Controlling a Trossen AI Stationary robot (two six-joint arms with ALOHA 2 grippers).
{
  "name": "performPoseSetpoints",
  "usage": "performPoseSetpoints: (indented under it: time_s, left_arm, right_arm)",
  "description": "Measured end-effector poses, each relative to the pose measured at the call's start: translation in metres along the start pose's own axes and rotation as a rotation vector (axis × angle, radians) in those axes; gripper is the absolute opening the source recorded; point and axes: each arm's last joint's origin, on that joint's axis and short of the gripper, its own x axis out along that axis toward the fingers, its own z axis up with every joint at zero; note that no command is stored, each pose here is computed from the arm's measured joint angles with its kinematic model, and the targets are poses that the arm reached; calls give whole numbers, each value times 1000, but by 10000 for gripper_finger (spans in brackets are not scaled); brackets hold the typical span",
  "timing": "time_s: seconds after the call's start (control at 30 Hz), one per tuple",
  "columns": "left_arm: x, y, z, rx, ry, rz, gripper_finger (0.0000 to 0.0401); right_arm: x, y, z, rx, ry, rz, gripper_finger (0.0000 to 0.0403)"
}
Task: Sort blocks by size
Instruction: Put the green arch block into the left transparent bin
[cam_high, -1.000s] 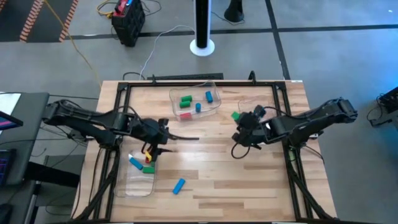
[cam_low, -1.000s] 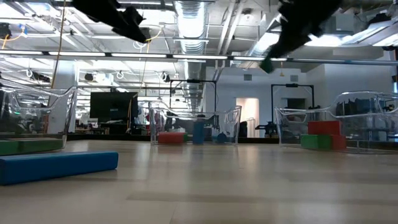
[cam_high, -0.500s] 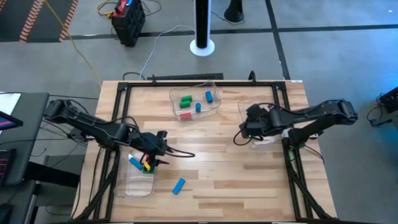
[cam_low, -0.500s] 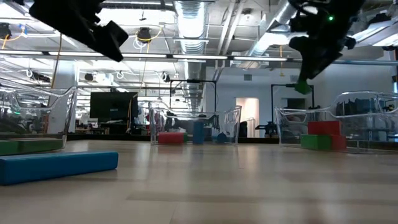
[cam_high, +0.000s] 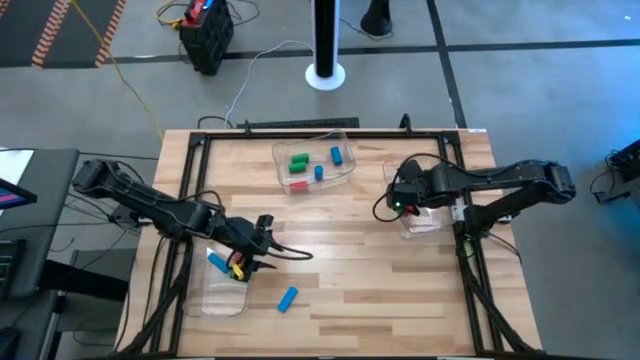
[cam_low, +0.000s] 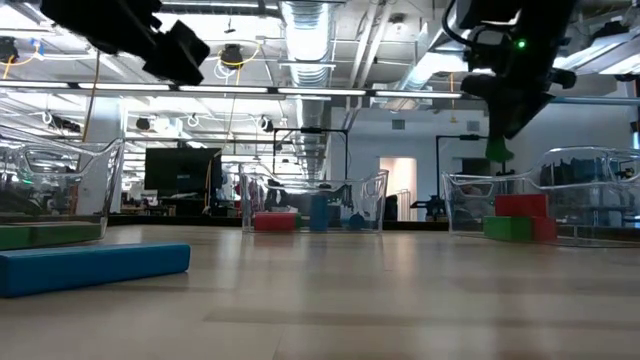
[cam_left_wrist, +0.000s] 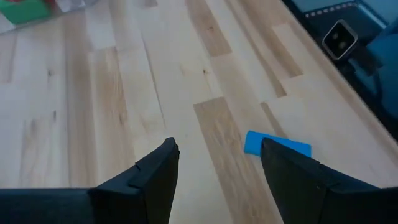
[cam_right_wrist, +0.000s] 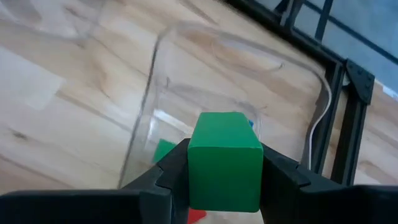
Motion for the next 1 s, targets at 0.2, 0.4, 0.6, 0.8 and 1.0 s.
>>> performPoseSetpoints:
  time_s: [0.2, 0.4, 0.6, 0.8, 1.0]
  left_arm:
    - [30, -1, -3, 59, 84, -4, 218]
    - [44, -2, 5, 122, 183, -13, 218]
    - [66, -11, 3, 260, 312, -100, 218]
    - [92, -24, 7, 397, 387, -155, 218]
    - [109, -28, 14, 462, 457, -186, 218]
  right_arm:
    - [22, -6, -9, 16, 95, -36, 164]
    - [40, -6, -19, 12, 147, -20, 165]
    - [45, -7, -22, 13, 153, -28, 165]
    - [51, -10, -25, 21, 180, -40, 176]
    - [56, -10, -26, 13, 186, -33, 183]
